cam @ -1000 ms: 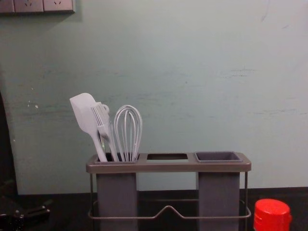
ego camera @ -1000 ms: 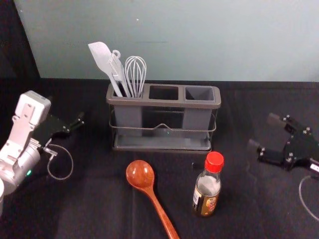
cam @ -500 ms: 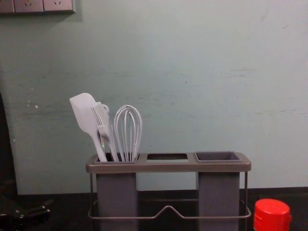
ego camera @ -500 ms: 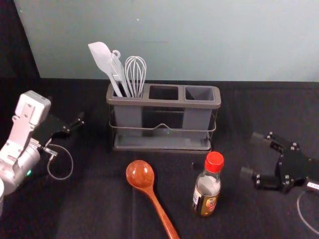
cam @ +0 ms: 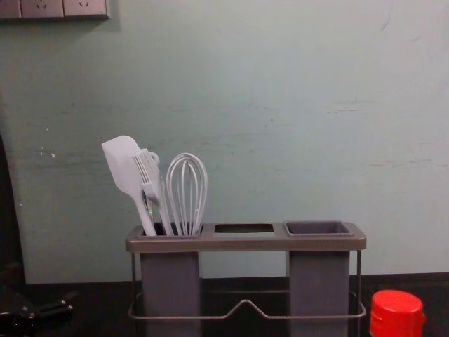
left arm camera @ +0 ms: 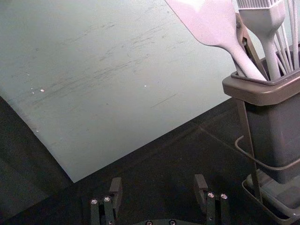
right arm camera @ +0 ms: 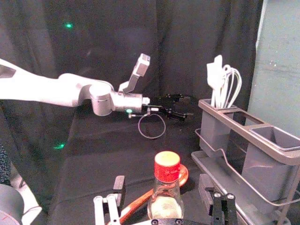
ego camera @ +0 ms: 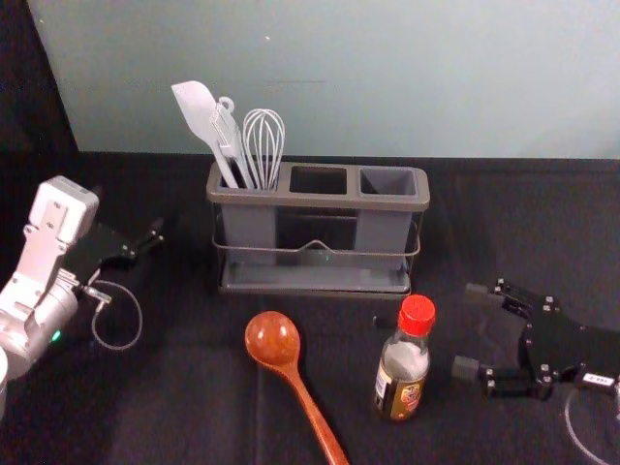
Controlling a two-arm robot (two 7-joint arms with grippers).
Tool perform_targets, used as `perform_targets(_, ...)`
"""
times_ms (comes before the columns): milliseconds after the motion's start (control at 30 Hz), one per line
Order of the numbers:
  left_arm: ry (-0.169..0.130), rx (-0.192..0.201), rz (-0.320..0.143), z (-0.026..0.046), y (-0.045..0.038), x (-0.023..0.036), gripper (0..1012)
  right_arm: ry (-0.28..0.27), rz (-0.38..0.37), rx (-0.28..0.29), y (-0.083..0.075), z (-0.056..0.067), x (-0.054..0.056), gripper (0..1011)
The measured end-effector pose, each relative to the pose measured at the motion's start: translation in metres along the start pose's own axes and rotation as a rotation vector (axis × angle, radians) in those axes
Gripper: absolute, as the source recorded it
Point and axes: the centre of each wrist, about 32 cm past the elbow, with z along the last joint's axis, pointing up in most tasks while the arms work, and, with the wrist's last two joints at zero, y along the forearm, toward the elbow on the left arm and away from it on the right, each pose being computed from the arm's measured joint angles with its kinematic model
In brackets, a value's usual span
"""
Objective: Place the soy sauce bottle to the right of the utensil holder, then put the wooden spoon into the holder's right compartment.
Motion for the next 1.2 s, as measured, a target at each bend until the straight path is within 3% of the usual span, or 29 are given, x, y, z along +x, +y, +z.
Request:
perform_targets(500, 0.0, 0.0, 0.0, 0.0, 0.0, 0.0, 1005, 0.052, 0.017, -0.007, 0.024, -0.01, 0.003, 1003)
perform_targets(1200, 0.0, 0.0, 0.0, 0.0, 0.0, 0.0, 1005, -0.016, 0.023, -0.011, 0.044, -0.012, 0.016, 1002)
